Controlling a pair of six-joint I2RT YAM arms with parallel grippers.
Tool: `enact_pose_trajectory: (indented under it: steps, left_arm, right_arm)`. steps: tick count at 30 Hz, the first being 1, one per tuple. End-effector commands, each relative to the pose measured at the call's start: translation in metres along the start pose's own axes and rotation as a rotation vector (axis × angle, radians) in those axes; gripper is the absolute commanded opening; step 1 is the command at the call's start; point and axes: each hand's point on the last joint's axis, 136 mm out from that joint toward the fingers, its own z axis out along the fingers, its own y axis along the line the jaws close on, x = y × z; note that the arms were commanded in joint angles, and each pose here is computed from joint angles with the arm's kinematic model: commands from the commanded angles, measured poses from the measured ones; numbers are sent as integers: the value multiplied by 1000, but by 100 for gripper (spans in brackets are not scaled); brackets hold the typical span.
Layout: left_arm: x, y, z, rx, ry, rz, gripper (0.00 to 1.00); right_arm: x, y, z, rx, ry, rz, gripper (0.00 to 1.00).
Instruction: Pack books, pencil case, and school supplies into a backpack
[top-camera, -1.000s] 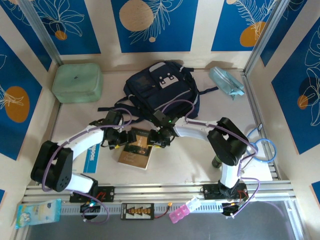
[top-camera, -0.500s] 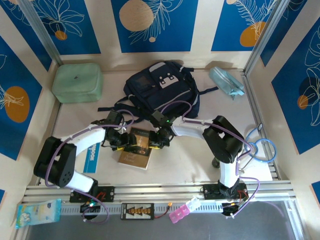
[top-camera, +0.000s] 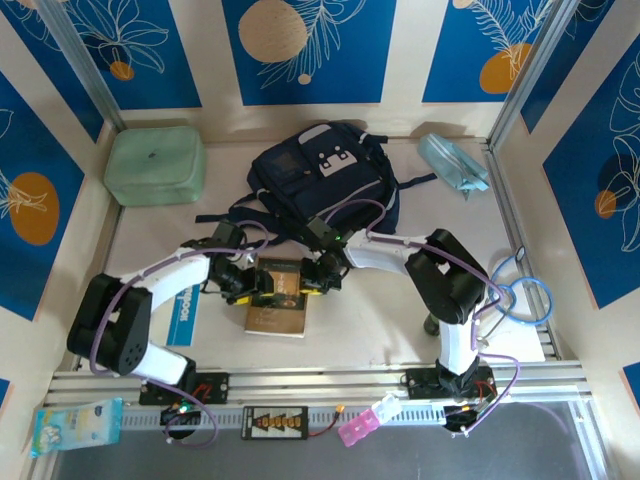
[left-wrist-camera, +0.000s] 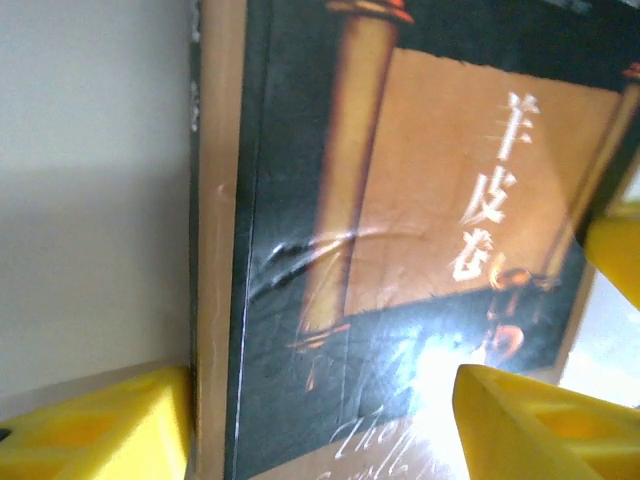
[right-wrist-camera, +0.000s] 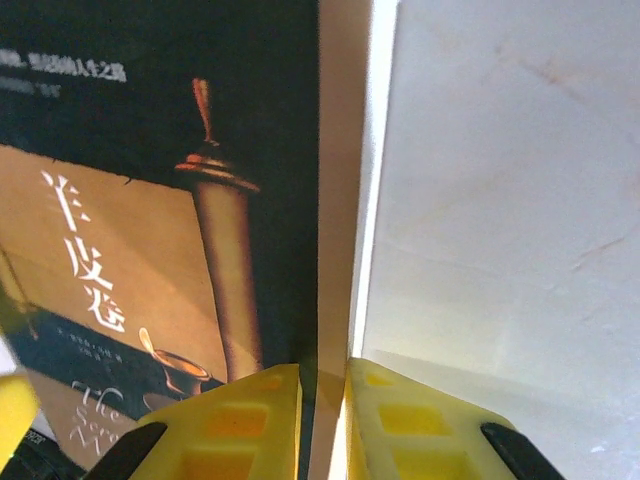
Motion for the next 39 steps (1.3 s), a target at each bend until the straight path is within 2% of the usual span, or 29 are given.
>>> enact_pose_trajectory:
  steps: [1, 7, 12, 22, 28, 31, 32, 35, 37, 39]
  left_arm:
    - [-4, -60, -31, 255, -4, 89, 64]
    - [-2, -76, -47, 324, -29, 113, 60]
    - [-4, -77, -32, 385, -19, 43, 56]
    - [-4, -63, -22, 307, -4, 8, 43]
    - [-7, -60, -31, 263, -23, 30, 34]
    - [-9, -62, -35, 260, -46, 37, 23]
    - [-10, -62, -37, 260, -53, 37, 15]
    - [-14, -63, -45, 249, -85, 36, 0]
    - [-17, -66, -52, 254, -109, 42, 0]
    - [-22, -73, -64, 266, -144, 57, 0]
  right_arm:
    - [5, -23, 20, 84, 32, 14, 18]
    - [4, -25, 22, 95, 30, 16, 17]
    - [5, -35, 25, 173, 44, 15, 9]
    - [7, -40, 25, 194, 41, 29, 9]
    - [3, -39, 21, 178, 19, 30, 9]
    - [0, -34, 14, 149, -5, 22, 9]
    - [-2, -31, 10, 130, -18, 18, 10]
    - [-9, -19, -10, 65, -78, -5, 13]
    - [-16, -12, -28, 21, -137, -10, 17]
    - [-21, -9, -47, -20, -201, -7, 28]
